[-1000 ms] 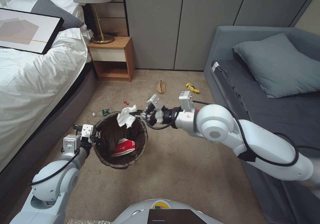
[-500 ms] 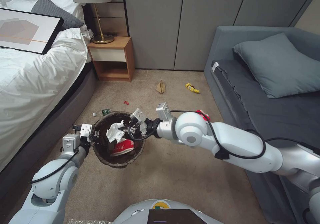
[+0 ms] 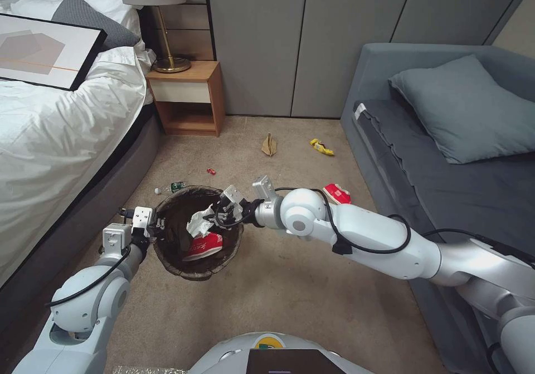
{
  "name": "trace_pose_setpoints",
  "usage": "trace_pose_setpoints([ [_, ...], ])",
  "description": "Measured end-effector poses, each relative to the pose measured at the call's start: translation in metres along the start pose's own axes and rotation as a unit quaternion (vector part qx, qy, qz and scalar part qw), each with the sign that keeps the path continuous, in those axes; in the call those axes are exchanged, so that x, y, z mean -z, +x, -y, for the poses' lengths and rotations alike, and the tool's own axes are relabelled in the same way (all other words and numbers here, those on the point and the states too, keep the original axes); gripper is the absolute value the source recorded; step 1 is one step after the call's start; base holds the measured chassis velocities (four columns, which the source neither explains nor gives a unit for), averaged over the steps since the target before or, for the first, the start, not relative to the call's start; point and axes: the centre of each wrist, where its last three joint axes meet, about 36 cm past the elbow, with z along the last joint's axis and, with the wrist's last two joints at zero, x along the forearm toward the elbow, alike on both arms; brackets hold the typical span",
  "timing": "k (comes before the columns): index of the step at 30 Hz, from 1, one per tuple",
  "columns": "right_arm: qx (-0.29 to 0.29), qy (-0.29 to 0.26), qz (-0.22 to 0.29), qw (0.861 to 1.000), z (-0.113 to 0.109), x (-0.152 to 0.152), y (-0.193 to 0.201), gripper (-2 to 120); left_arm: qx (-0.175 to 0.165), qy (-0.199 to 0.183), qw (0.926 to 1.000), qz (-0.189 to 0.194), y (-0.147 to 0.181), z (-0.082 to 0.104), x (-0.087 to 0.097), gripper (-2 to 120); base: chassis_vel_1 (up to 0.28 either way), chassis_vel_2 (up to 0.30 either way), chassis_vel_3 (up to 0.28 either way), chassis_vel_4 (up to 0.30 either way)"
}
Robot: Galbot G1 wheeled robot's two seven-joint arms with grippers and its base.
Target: Pick up the trash bin, then pick up the garbage from the floor and place it into the trash bin.
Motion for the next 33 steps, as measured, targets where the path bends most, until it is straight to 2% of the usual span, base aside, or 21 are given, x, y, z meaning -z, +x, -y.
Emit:
trace_pose_setpoints([
  [2, -0.001, 0.0, 0.0, 1.0, 0.001, 0.0, -0.002, 34, 0.0, 0.0, 1.0, 0.0, 0.0, 0.0, 0.0, 0, 0.0, 0.0, 0.0, 0.0],
  [5, -0.001, 0.0, 0.001, 1.0, 0.0, 0.003, -0.005, 50, 0.0, 0.0, 1.0, 0.0, 0.0, -0.001, 0.0, 0, 0.0, 0.0, 0.0, 0.0],
  [7, 0.0, 0.0, 0.001, 1.0, 0.0, 0.003, -0.006, 53, 0.0, 0.001, 1.0, -0.001, 0.0, -0.001, 0.0, 0, 0.0, 0.0, 0.0, 0.0],
  [9, -0.001, -0.002, 0.003, 1.0, 0.001, 0.002, -0.008, 65, -0.001, 0.0, 1.0, -0.002, -0.001, -0.001, -0.001, 0, 0.0, 0.0, 0.0, 0.0],
  [11, -0.002, -0.003, 0.004, 1.0, 0.001, 0.002, -0.009, 68, -0.001, 0.0, 1.0, -0.003, -0.001, -0.001, -0.002, 0, 0.0, 0.0, 0.0, 0.0],
  [13, -0.004, -0.005, 0.005, 1.0, 0.003, 0.0, -0.009, 78, 0.0, 0.0, 1.0, -0.003, -0.001, -0.001, -0.002, 0, 0.0, 0.0, 0.0, 0.0],
  [14, -0.004, -0.005, 0.005, 1.0, 0.003, 0.0, -0.009, 78, 0.0, 0.0, 1.0, -0.003, -0.001, -0.001, -0.002, 0, 0.0, 0.0, 0.0, 0.0],
  [16, -0.01, -0.007, 0.007, 1.0, 0.005, 0.0, -0.006, 89, 0.0, 0.0, 1.0, -0.003, -0.001, -0.001, -0.002, 0, 0.0, 0.0, 0.0, 0.0],
  [18, -0.012, -0.008, 0.009, 1.0, 0.006, 0.0, -0.005, 91, 0.001, 0.0, 1.0, -0.003, -0.001, -0.002, -0.002, 0, 0.0, 0.0, 0.0, 0.0],
  [19, -0.016, -0.01, 0.015, 1.0, 0.006, 0.003, 0.0, 97, 0.002, -0.001, 1.0, -0.002, -0.001, -0.003, -0.001, 0, 0.0, 0.0, 0.0, 0.0],
  [33, -0.029, -0.026, 0.047, 0.998, 0.01, 0.012, 0.022, 100, 0.003, 0.0, 1.0, -0.001, -0.001, -0.004, -0.001, 0, 0.0, 0.0, 0.0, 0.0],
])
